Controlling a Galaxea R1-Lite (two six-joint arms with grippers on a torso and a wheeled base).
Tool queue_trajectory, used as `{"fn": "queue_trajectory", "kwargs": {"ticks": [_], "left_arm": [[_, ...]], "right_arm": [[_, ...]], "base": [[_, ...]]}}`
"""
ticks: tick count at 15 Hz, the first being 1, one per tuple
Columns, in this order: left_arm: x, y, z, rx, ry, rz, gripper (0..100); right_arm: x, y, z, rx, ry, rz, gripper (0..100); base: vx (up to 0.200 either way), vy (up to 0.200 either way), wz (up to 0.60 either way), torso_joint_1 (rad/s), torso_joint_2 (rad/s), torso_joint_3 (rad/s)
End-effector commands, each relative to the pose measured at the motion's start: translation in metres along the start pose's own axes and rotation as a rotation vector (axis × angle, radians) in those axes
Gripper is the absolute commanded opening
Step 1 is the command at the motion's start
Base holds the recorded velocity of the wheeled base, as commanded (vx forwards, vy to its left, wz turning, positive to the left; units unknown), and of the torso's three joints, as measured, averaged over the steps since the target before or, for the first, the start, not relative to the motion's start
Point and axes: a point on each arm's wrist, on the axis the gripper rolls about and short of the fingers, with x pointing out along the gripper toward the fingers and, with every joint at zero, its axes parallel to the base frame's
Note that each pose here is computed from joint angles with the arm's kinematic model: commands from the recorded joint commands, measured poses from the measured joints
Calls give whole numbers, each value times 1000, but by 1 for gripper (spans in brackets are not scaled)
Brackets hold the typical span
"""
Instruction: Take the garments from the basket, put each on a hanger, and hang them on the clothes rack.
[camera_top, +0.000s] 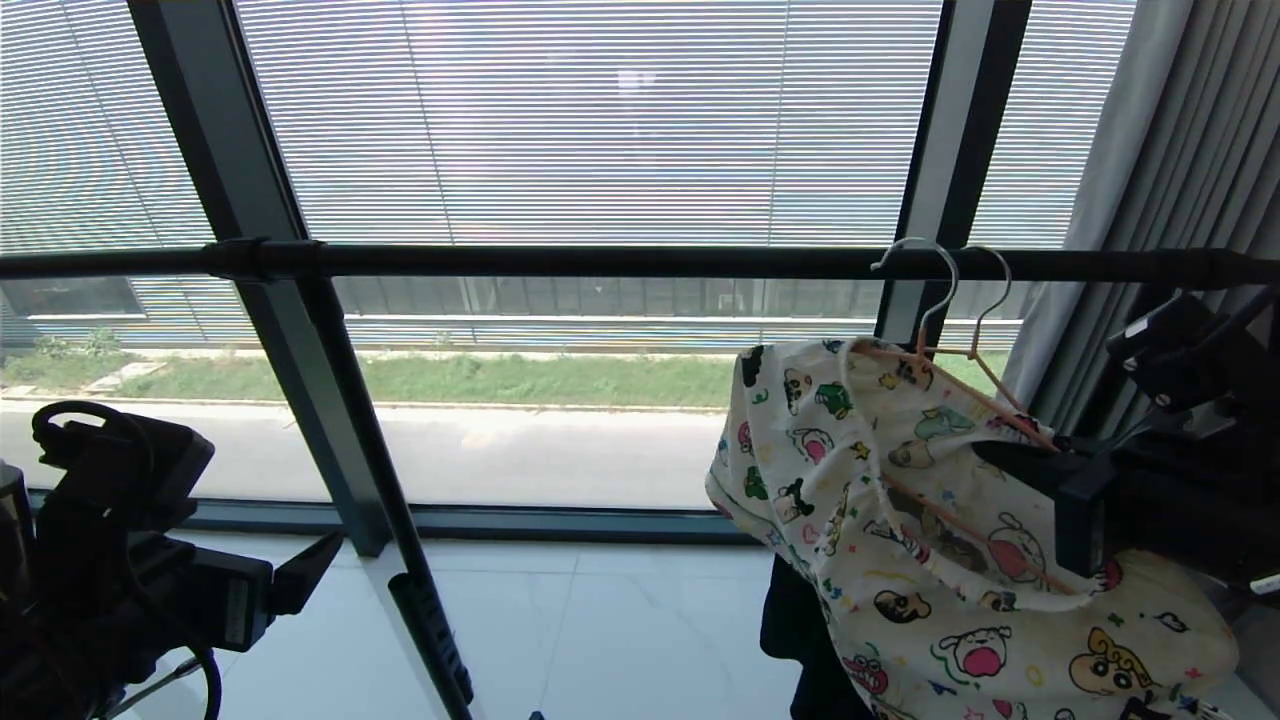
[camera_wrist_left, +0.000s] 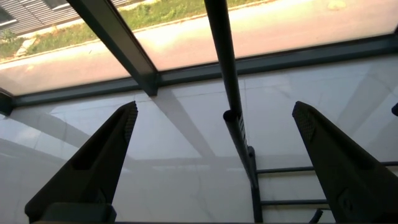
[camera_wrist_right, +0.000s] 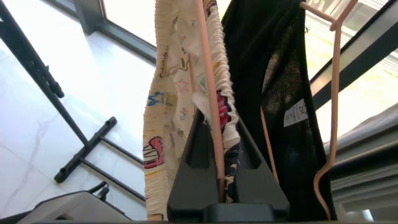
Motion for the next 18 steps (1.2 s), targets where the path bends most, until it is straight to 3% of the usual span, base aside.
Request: {"fn": "queue_trajectory", "kwargs": {"ticks": [1, 3, 7, 11, 18], "left_arm": [[0, 0, 1, 0, -2, 0, 100], [0, 0, 1, 0, -2, 0, 100], [0, 0, 1, -1, -4, 0, 100], [-4, 0, -1, 0, -11, -4, 100], [-4, -2, -2, 8, -9, -14, 100]], "right_arm": [[1, -2, 14, 2, -47, 5, 0], [20, -8, 23, 7, -33, -24, 0], [46, -14, 23, 11, 97, -39, 0], [64, -17, 29, 14, 99, -48, 0], [65, -17, 25, 12, 120, -58, 0]], "base": [[0, 0, 0, 0, 0, 0], [0, 0, 0, 0, 0, 0], [0, 0, 0, 0, 0, 0], [0, 0, 0, 0, 0, 0], [0, 0, 0, 0, 0, 0]]}}
